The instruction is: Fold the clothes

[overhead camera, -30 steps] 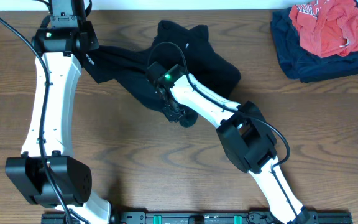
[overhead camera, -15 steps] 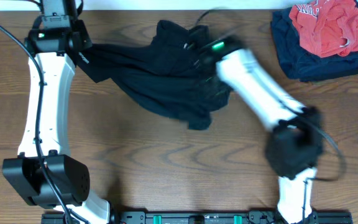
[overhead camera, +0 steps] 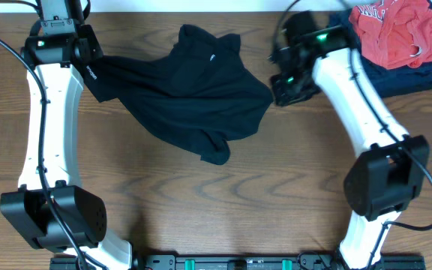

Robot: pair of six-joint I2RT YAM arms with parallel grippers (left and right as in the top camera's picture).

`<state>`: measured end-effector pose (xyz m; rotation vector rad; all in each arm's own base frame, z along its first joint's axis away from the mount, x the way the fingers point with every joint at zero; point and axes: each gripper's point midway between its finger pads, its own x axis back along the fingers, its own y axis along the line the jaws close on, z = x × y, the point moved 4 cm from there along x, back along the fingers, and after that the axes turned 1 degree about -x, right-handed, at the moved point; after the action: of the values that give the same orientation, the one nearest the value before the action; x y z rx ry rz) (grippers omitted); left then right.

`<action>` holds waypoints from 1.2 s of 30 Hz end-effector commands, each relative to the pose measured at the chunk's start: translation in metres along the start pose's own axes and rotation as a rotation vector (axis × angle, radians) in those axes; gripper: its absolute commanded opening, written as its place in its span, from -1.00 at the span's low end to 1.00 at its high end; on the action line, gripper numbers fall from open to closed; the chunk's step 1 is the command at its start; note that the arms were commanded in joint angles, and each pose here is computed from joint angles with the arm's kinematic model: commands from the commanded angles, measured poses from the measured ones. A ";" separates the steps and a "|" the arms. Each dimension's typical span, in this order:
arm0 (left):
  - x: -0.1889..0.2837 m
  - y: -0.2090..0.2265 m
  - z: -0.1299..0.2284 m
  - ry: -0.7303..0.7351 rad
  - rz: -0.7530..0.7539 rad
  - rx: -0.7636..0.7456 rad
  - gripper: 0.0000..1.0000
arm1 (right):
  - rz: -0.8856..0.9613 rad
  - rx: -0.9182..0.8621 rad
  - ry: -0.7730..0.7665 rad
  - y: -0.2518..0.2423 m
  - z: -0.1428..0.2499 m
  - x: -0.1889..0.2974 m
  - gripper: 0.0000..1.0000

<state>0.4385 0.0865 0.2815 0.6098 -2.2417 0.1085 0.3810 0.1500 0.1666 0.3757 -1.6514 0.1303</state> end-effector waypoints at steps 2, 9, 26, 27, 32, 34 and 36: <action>0.007 0.003 -0.006 -0.023 -0.004 0.025 -0.88 | -0.068 0.146 0.068 0.047 0.015 -0.028 -0.13; 0.007 0.003 -0.006 -0.023 -0.004 0.026 -0.88 | -0.080 0.379 0.063 0.095 0.035 -0.078 0.08; 0.007 0.003 -0.004 -0.016 -0.006 0.023 -0.88 | -0.081 0.607 0.008 0.144 0.066 -0.133 0.00; 0.007 0.003 -0.004 -0.016 -0.006 0.023 -0.88 | -0.083 0.617 0.000 0.147 0.065 -0.134 0.01; 0.007 0.003 -0.004 -0.016 -0.006 0.023 -0.88 | -0.091 0.635 -0.035 0.156 0.061 -0.136 0.00; 0.007 0.003 -0.004 -0.014 -0.006 0.022 -0.88 | -0.090 0.633 -0.026 0.155 0.062 -0.142 -0.04; 0.007 0.003 -0.003 -0.011 -0.006 0.021 -0.88 | -0.087 0.631 -0.003 0.153 0.064 -0.148 -0.10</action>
<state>0.4372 0.0864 0.2804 0.6122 -2.2336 0.1139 0.2881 0.3005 0.0518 0.9291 -1.6172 0.5697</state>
